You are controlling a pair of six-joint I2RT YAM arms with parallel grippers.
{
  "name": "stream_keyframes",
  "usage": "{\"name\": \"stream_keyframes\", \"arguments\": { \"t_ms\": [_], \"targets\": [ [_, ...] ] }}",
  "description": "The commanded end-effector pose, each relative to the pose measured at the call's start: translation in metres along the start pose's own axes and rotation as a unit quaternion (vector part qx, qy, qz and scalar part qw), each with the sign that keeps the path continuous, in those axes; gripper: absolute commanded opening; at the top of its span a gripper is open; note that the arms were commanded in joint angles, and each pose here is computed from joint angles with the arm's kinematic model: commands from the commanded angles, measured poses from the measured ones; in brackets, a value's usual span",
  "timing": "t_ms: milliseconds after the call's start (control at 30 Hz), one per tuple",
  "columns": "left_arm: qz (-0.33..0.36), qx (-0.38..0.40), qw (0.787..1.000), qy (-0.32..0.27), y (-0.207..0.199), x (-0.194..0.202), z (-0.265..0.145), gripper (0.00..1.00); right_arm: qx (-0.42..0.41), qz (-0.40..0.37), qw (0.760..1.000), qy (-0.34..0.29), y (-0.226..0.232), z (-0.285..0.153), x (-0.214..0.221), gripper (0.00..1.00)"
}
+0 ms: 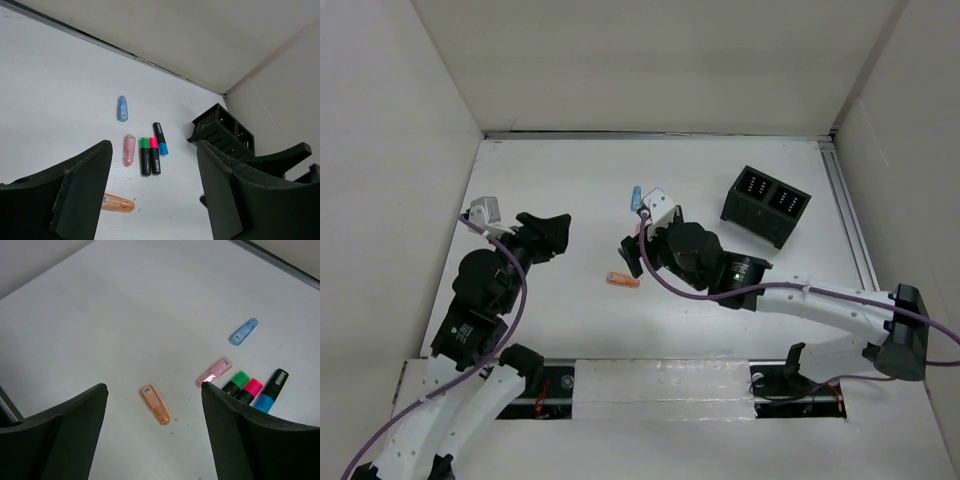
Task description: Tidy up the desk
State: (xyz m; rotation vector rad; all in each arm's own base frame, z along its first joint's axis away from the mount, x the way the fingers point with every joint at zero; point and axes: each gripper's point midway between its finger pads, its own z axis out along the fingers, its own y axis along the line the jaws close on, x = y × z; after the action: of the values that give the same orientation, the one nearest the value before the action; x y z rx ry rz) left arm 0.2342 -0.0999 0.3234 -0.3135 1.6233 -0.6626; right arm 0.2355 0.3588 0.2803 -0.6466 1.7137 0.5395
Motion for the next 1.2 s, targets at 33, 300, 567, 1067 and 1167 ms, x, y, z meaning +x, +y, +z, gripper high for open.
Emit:
{"name": "stream_keyframes", "arguments": {
  "t_ms": [33,300,567,1067,1167],
  "targets": [
    [0.010,0.013,1.000,-0.008,-0.006,-0.004,0.001,0.68,0.009,0.040,0.998,-0.054,-0.012,0.018,-0.031,0.65],
    [0.020,0.012,0.999,-0.030,-0.008,-0.021,-0.005,0.05,0.020,0.063,0.998,0.010,-0.051,0.094,0.014,0.00],
    [0.041,-0.030,0.998,-0.023,0.004,-0.022,-0.002,0.29,0.065,0.066,0.989,0.118,-0.089,0.195,0.075,0.39],
    [0.041,0.018,0.998,-0.045,-0.009,-0.030,-0.015,0.40,0.199,0.087,0.954,0.208,-0.175,0.242,0.150,0.68],
    [0.043,0.026,0.998,-0.043,-0.010,-0.030,-0.013,0.40,0.203,0.089,0.954,0.204,-0.177,0.244,0.149,0.66]
  ]
}}
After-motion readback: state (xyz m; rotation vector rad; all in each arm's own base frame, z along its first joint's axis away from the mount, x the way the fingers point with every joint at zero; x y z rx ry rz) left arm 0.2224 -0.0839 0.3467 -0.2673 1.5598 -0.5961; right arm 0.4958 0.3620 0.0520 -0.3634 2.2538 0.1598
